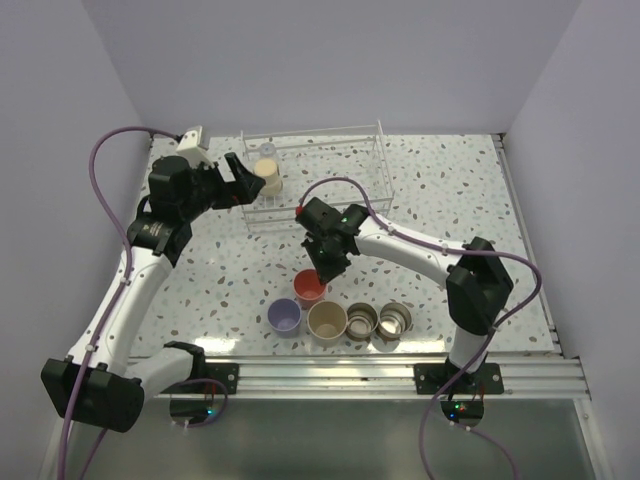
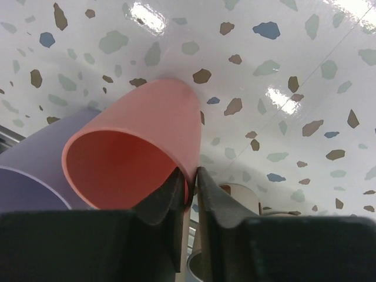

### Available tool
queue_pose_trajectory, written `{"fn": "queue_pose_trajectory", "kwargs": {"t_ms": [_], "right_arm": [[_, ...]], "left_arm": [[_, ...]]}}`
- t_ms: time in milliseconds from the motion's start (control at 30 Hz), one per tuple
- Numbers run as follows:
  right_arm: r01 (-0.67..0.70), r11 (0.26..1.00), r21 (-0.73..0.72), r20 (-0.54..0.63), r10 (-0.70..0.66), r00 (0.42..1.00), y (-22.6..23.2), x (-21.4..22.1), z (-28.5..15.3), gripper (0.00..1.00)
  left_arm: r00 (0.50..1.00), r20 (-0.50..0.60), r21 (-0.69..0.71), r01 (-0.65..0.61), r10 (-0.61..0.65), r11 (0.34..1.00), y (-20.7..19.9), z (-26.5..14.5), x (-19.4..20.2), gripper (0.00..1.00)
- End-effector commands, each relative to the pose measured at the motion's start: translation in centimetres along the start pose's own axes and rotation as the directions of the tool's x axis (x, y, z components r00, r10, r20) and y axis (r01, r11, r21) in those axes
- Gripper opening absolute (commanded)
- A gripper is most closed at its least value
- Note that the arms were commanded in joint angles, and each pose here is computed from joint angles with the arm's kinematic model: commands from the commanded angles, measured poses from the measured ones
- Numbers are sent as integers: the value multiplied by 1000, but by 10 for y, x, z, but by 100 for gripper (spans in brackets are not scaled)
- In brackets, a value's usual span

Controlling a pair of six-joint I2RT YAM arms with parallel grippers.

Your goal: Load the cups into the dish rack

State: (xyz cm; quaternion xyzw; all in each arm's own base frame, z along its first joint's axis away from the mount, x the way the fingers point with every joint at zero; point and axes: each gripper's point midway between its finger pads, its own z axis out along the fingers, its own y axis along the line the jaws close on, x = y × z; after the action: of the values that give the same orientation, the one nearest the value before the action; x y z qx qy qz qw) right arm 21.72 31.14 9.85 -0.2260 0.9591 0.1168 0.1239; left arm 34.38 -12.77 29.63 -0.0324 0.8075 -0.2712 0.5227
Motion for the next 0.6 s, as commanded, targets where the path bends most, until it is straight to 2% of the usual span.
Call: {"fn": "queue_pose_trajectory", "kwargs": {"t_ms": [0, 133, 400, 567], "right_arm": [[17, 1000, -14, 19, -17, 1000, 4, -8, -1, 13], [37, 999, -1, 28, -37, 999, 3, -12, -8, 1], [80, 990, 117, 64, -88, 994, -23, -31, -32, 0], [-43, 998, 43, 182, 35, 983, -54, -77, -79, 0]], "left_arm": [[998, 47, 17, -29, 29, 999, -9, -3, -20, 100], [998, 59, 19, -32, 31, 999, -11, -2, -26, 100], [996, 84, 130, -52, 41, 990, -35, -3, -38, 100], [997, 75, 109, -20, 12, 994, -36, 0, -46, 100]]}}
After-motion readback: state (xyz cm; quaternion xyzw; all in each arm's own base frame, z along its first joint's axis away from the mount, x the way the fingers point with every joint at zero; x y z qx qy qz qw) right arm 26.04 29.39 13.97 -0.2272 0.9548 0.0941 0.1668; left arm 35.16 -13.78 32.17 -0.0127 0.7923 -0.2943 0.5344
